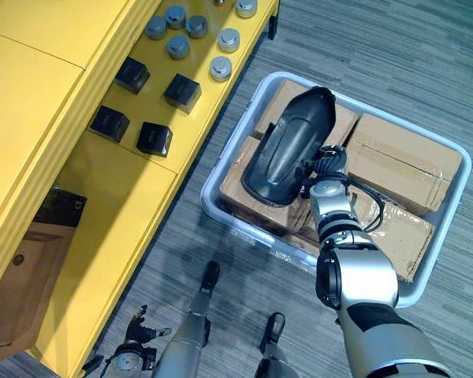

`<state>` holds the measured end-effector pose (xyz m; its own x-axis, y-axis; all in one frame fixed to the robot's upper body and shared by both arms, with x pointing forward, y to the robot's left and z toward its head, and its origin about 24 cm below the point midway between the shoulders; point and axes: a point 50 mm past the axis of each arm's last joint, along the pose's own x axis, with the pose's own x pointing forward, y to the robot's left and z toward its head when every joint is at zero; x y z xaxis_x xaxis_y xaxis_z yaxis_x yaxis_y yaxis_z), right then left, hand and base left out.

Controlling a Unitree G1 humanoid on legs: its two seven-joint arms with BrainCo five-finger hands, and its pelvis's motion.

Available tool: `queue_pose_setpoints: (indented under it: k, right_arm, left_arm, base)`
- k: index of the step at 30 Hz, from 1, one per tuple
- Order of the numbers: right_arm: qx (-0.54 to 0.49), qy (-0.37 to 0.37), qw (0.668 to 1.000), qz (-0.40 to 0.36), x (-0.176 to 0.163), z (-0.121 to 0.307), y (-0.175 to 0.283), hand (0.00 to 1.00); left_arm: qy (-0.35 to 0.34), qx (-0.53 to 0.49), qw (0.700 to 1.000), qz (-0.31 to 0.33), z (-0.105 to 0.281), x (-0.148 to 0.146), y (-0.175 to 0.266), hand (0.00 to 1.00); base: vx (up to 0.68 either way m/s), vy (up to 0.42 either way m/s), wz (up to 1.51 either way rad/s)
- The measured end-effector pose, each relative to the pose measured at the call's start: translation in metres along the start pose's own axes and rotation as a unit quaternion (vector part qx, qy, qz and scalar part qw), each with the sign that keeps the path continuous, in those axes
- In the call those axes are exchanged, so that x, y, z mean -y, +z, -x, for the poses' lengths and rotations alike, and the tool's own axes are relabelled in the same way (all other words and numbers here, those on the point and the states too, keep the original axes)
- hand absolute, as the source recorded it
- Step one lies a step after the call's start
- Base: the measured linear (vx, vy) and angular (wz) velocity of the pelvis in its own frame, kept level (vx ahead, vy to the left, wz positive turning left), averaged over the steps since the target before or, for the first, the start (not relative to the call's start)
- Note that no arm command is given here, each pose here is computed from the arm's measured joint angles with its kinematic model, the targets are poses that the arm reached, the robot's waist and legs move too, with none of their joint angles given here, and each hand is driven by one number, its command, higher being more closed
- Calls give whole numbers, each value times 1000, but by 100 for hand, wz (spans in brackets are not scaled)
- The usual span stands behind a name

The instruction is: Walk over and take plastic housings, then place them on the shelf

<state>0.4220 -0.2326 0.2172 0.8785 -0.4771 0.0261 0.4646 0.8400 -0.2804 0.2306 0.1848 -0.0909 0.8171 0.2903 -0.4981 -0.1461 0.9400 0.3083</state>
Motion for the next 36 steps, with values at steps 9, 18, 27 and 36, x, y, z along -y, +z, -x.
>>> queue_pose_setpoints:
  k: [9, 18, 27, 36]
  right_arm:
    - [-57, -23, 998, 13, 38, -9, -18, 100]
    - [95, -31, 985, 142, 18, 2, -3, 100]
    - [202, -25, 963, 175, -9, 30, 0, 100]
    - [276, -2, 950, 145, -44, 59, 23, 100]
  left_arm:
    - [-37, 37, 999, 13, 5, 10, 16, 0]
    - [5, 165, 981, 101, 11, -2, 79, 0]
    - [38, 357, 914, 187, 31, -20, 193, 0]
    - [-96, 374, 878, 282, 35, 14, 255, 0]
  base:
    - [65, -38, 13]
    - [22, -31, -13]
    - [-30, -4, -8]
    - [4, 4, -4]
